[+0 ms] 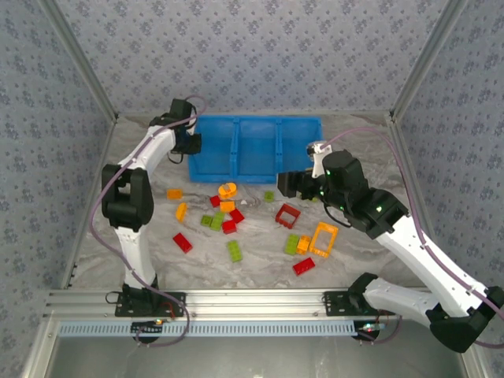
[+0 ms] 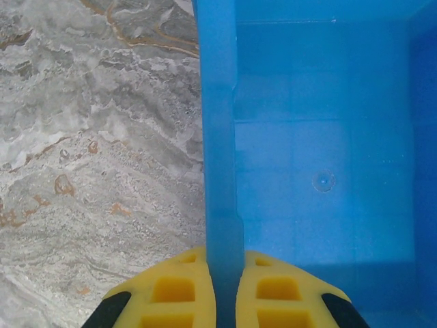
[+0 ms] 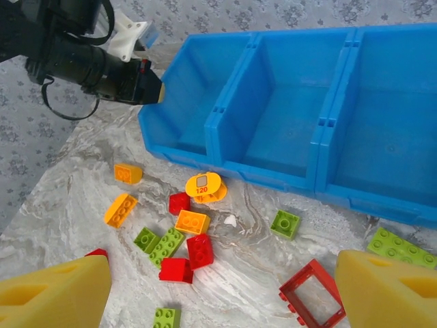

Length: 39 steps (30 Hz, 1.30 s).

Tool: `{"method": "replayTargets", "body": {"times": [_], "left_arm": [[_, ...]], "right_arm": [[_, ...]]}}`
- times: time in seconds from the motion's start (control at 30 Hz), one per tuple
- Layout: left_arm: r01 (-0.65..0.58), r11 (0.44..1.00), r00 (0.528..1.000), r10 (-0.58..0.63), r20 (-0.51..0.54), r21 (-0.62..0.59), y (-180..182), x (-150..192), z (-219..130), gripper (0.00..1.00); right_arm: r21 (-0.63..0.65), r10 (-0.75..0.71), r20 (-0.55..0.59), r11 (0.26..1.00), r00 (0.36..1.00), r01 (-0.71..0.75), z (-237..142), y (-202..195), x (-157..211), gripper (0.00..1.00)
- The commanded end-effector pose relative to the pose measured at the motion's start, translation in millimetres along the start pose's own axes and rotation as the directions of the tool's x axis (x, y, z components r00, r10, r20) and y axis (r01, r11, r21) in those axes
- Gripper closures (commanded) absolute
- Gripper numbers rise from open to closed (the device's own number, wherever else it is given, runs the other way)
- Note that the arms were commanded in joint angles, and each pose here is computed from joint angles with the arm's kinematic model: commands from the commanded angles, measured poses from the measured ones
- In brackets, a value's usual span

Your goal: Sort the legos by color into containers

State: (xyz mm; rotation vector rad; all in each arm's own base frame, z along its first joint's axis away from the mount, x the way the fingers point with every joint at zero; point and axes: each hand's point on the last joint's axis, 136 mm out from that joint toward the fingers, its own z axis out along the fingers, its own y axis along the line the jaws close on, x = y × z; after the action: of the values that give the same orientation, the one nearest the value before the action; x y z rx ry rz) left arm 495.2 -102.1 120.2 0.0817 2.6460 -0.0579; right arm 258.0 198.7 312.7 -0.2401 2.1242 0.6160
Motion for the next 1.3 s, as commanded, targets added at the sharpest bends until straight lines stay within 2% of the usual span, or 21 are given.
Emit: {"method": "replayTargets", "body": {"times": [0.0, 0.23, 0.27, 0.37, 0.43, 0.6, 0.7, 0.77, 0.83, 0.93, 1.03, 1.1, 1.17, 1.27], "left_arm": [[0.036, 0.998, 0.999, -0.038, -0.031, -0.044, 15.9, 13.9, -3.0, 1.00], [0.030, 0.998, 0.999, -0.032, -0.041, -0.050, 18.4, 9.9, -0.1, 1.00], [0.031, 0.998, 0.999, -0.033, -0.042, -0.052, 18.3, 8.6, -0.4, 0.95], [0.047, 0.997, 0.999, -0.048, -0.018, -0.060, 19.0, 2.7, -8.2, 0.72], [0.065, 0.996, 0.998, -0.064, 0.016, -0.064, 18.8, -2.6, -20.4, 0.62], [0.131, 0.991, 0.975, -0.120, 0.189, -0.042, 16.0, -17.5, -81.6, 0.39], [0.142, 0.990, 0.948, -0.142, 0.285, 0.021, 4.3, -21.8, -128.0, 0.38], [0.092, 0.988, 0.932, -0.129, 0.338, 0.124, -24.2, -16.9, -162.9, 0.38], [-0.019, 0.957, 0.916, -0.099, 0.389, 0.290, -76.4, 1.1, -201.1, 0.37], [-0.176, 0.865, 0.898, -0.055, 0.438, 0.470, -151.3, 53.4, -244.6, 0.34], [-0.218, 0.770, 0.906, -0.069, 0.417, 0.600, -202.2, 115.2, -261.2, 0.34], [-0.230, 0.738, 0.914, -0.061, 0.402, 0.635, -222.8, 151.9, -264.1, 0.34], [-0.249, 0.743, 0.920, -0.019, 0.392, 0.621, -235.1, 183.5, -261.1, 0.34], [-0.259, 0.756, 0.929, 0.025, 0.369, 0.601, -244.7, 214.3, -255.2, 0.35]], "right_arm": [[0.029, 0.021, -0.041, 0.999, 0.999, -0.020, -1.2, -9.7, 10.9, 0.12], [0.067, 0.047, -0.061, 0.997, 0.997, -0.042, -0.1, -19.9, 17.1, 0.12], [0.082, 0.052, -0.065, 0.996, 0.997, -0.046, -0.2, -23.1, 18.9, 0.12], [0.134, 0.076, -0.074, 0.989, 0.994, -0.066, -0.8, -33.4, 23.9, 0.13], [0.197, 0.114, -0.075, 0.975, 0.991, -0.097, -2.7, -45.3, 28.8, 0.13], [0.388, 0.223, -0.082, 0.905, 0.971, -0.175, -13.2, -84.6, 50.2, 0.15], [0.482, 0.296, -0.084, 0.847, 0.951, -0.222, -20.4, -105.4, 68.6, 0.19], [0.548, 0.355, -0.085, 0.797, 0.931, -0.254, -25.9, -120.1, 84.8, 0.20], [0.611, 0.436, -0.087, 0.734, 0.896, -0.297, -29.5, -134.8, 107.8, 0.21], [0.663, 0.541, -0.114, 0.666, 0.833, -0.342, -26.8, -150.1, 147.9, 0.25], [0.671, 0.597, -0.131, 0.641, 0.791, -0.373, -20.3, -157.6, 177.7, 0.30], [0.681, 0.621, -0.141, 0.626, 0.771, -0.380, -18.2, -160.8, 193.9, 0.33], [0.685, 0.637, -0.150, 0.618, 0.756, -0.385, -16.6, -161.5, 205.3, 0.39], [0.706, 0.661, -0.141, 0.589, 0.737, -0.394, -17.8, -166.2, 222.0, 0.41]]}}
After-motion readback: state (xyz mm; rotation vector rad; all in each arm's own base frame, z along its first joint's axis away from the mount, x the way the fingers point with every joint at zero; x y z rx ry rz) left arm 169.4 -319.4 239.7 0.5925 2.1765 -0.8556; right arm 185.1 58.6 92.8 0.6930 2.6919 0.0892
